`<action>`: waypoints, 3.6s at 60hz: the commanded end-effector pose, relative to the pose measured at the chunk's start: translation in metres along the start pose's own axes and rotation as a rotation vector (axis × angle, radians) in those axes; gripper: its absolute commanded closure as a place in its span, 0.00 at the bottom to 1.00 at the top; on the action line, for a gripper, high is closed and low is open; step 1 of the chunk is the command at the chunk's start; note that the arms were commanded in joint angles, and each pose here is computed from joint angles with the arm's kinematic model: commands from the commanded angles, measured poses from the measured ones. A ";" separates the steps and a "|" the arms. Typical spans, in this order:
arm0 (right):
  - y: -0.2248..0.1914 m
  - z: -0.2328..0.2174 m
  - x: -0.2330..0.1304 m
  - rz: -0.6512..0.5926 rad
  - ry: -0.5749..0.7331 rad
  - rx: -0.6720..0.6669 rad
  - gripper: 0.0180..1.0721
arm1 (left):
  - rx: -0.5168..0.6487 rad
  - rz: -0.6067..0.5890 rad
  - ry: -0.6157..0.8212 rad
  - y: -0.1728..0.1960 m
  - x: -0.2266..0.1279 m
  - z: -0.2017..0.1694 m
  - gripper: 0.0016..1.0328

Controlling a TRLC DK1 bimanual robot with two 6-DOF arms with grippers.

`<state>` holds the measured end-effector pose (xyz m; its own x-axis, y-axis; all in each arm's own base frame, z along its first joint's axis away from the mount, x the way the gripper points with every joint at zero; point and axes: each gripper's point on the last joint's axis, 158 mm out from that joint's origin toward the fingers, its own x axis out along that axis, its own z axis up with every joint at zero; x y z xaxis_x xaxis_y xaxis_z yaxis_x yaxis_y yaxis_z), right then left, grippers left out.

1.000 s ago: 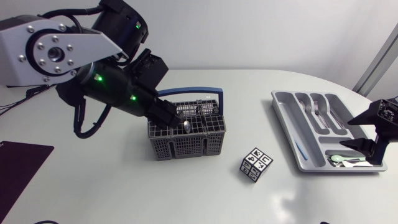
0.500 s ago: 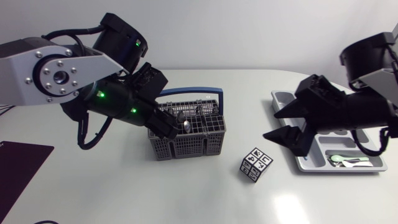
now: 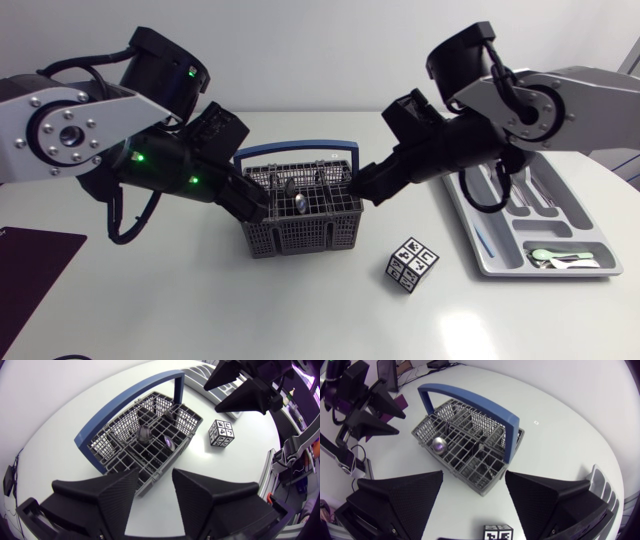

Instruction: Transfer all utensils from the basket to the drawer tray.

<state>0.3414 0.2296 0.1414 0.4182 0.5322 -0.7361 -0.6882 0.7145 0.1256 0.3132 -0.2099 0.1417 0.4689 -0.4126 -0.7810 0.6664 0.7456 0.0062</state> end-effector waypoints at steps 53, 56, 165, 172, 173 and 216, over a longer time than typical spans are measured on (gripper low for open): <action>0.003 0.018 0.089 -0.111 0.019 0.203 0.63 | -0.010 -0.013 0.000 0.016 0.009 -0.033 0.53; 0.002 0.018 0.091 -0.128 0.014 0.199 0.68 | -0.010 -0.013 -0.001 0.016 0.008 -0.033 0.53; 0.043 0.079 -0.026 0.119 -0.270 0.201 0.91 | -0.008 -0.027 -0.008 0.010 0.018 -0.037 0.53; 0.030 0.079 -0.053 0.117 -0.287 0.233 0.91 | -0.006 -0.025 -0.013 0.010 0.016 -0.034 0.53; 0.028 0.079 -0.057 0.111 -0.291 0.238 0.91 | -0.006 -0.025 -0.014 0.010 0.015 -0.034 0.53; -0.189 -0.140 -0.145 -0.456 0.020 0.367 0.90 | 0.017 -0.045 -0.028 -0.001 0.009 -0.019 0.53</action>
<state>0.3353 -0.0244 0.1537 0.6329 0.1809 -0.7528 -0.1851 0.9795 0.0798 0.3057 -0.1978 0.1150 0.4551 -0.4466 -0.7703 0.6870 0.7265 -0.0153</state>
